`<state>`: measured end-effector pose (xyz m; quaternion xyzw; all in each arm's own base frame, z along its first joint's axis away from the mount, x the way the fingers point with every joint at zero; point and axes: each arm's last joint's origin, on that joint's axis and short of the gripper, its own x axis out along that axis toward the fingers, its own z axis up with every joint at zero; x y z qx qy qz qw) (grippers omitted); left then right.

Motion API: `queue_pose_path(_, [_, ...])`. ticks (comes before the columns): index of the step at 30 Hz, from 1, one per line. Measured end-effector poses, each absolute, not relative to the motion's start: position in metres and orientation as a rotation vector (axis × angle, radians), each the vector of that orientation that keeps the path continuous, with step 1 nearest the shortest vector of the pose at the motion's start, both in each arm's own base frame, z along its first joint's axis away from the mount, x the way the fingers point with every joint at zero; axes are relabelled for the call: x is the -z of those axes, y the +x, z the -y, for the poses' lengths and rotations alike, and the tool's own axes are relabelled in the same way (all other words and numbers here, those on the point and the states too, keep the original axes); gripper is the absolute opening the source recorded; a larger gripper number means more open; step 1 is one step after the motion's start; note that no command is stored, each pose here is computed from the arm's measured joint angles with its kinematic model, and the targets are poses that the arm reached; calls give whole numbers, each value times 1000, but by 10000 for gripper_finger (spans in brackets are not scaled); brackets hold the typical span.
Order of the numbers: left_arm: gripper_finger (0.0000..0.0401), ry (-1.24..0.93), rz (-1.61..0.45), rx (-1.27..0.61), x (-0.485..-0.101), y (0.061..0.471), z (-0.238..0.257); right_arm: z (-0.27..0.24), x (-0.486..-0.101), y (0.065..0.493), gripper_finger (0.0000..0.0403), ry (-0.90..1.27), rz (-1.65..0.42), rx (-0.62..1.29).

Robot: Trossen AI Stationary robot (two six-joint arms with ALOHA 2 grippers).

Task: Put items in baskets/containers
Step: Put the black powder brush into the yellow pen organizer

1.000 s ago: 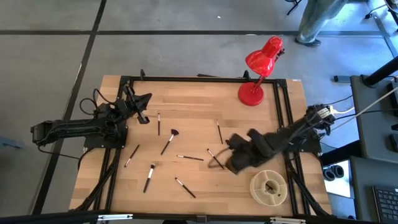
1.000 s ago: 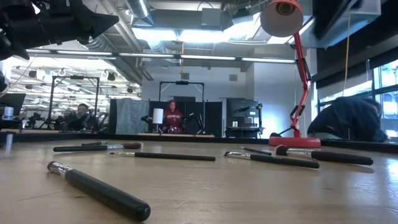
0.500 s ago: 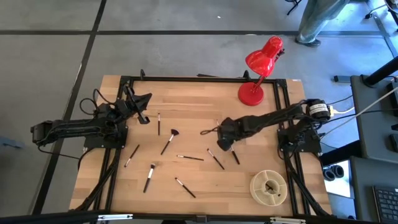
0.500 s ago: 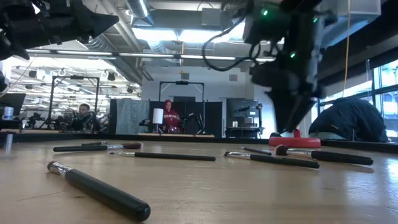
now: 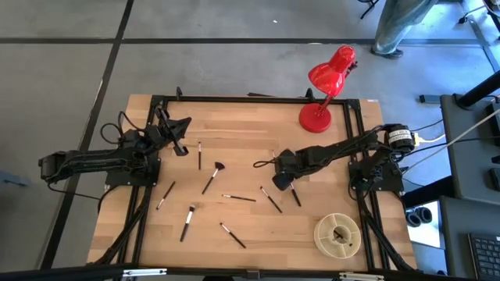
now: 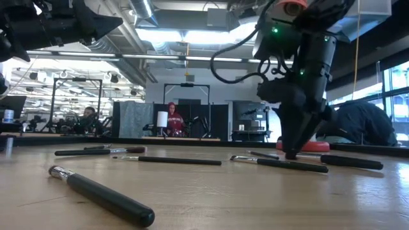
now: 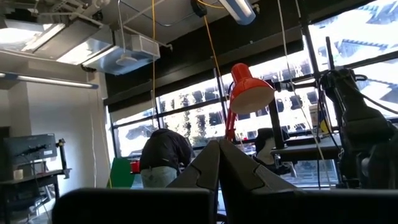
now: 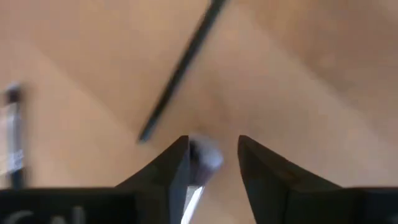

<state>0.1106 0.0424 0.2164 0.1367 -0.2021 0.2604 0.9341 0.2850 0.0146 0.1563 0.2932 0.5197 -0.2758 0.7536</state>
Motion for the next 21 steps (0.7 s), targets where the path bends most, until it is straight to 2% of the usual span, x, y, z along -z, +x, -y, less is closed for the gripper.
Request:
queue_pose_path(7, [5, 279, 413, -533, -216, 111, -42, -20, -150, 286, 82, 668, -1183, 555])
queue_pose_path(12, [2, 279, 414, -533, -216, 111, -42, -19, -149, 289, 21, 633, -1160, 555])
queue_pose_path(14, [3, 279, 413, -533, -216, 111, -42, -21, -152, 291, 13, 615, -1143, 531])
queue_pose_path(17, [5, 279, 413, -534, -216, 111, -42, -28, -166, 292, 14, 574, -1118, 506])
queue_pose_path(21, [4, 279, 413, -534, -216, 111, -42, -52, -208, 282, 7, 448, -1040, 442])
